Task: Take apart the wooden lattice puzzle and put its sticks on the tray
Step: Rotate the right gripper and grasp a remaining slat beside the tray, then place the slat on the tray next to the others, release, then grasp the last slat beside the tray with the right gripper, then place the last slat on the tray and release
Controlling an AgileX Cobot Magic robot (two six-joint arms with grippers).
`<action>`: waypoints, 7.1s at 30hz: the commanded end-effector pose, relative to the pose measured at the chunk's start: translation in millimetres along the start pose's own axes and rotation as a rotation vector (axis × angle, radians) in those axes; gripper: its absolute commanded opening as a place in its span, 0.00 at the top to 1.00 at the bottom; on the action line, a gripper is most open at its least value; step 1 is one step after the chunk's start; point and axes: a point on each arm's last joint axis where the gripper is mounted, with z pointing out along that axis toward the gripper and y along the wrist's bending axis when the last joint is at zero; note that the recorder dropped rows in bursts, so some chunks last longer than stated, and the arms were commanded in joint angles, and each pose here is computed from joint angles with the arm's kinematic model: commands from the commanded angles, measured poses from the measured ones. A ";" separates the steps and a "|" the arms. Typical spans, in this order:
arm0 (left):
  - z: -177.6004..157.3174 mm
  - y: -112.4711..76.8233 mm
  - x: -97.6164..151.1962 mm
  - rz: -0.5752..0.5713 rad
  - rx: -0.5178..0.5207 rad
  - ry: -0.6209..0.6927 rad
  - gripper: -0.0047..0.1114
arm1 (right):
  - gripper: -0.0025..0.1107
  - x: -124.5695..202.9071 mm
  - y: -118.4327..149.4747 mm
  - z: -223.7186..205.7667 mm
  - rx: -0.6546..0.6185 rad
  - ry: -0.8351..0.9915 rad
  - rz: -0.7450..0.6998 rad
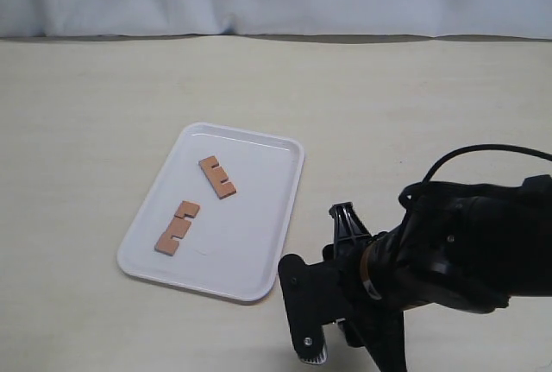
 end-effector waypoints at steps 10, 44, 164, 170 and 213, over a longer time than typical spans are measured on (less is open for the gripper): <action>0.2 -0.1 -0.2 -0.008 0.002 -0.008 0.96 | 0.52 -2.0 -2.5 1.8 0.025 -0.034 -0.007; 0.2 -0.1 -0.2 -0.008 0.002 -0.008 0.96 | 0.53 -1.2 0.9 13.7 -0.009 -0.010 -0.006; 0.2 -0.1 -0.2 -0.008 0.002 -0.008 0.96 | 0.94 -58.9 -113.1 -33.3 0.370 -0.232 0.628; 0.2 -0.1 -0.2 -0.008 0.002 -0.008 0.96 | 0.94 -68.7 -136.0 10.9 0.423 -0.165 0.873; 0.2 -0.1 -0.2 -0.008 0.002 -0.008 0.96 | 0.94 166.5 -35.9 -127.8 0.376 -0.095 1.661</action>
